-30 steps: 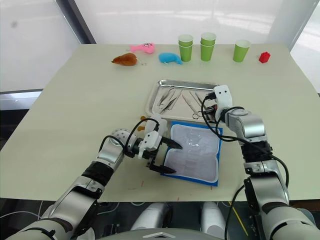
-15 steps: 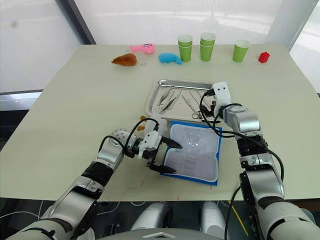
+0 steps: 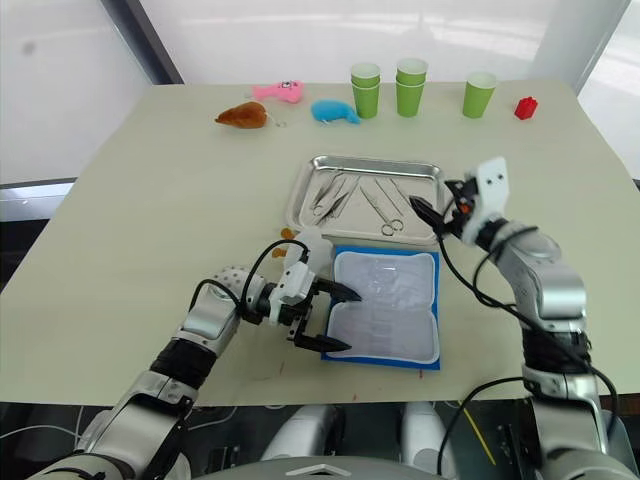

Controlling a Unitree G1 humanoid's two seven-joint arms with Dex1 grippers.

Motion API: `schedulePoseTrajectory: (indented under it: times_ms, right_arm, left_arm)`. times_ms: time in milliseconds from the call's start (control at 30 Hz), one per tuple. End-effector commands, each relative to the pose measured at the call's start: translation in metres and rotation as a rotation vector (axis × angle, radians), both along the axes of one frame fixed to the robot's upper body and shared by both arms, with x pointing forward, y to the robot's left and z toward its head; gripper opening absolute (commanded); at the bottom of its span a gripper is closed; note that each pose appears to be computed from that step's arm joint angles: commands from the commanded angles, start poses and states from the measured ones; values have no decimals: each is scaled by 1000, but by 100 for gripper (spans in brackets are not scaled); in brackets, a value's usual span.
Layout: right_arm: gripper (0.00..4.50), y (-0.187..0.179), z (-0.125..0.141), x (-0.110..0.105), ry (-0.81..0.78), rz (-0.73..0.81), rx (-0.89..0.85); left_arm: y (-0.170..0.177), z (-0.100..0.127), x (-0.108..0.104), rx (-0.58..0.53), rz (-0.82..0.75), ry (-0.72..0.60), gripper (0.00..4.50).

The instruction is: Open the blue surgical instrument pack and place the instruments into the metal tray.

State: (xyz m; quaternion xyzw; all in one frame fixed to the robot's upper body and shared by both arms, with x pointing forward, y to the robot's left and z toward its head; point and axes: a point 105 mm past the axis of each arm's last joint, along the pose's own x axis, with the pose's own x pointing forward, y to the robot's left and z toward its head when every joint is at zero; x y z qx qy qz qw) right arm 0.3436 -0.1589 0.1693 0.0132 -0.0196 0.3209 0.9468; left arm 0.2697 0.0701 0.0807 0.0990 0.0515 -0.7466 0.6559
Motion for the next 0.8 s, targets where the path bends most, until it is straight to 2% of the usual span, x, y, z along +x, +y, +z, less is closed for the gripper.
schedulePoseTrajectory:
  times_ms: [33,200,333,500,633,800]
  right_arm:
    - [445,-3,29,-29,-175,100,70]
    - [445,-27,-2,-50,-102,110,31]
    - [445,-49,-22,-68,-45,103,-18]
    - [445,-74,-42,-91,29,101,-61]
    - [445,-94,-54,-108,71,88,-94]
    - [445,-115,-59,-128,100,80,-111]
  left_arm:
    - [3,42,6,-130,86,-73,450]
    - [25,77,9,-256,278,-71,450]
    - [63,82,8,-289,469,-8,450]
    - [124,60,2,-211,726,16,450]
    - [168,31,-12,-80,895,13,450]
    - [200,9,-32,37,1025,25,450]
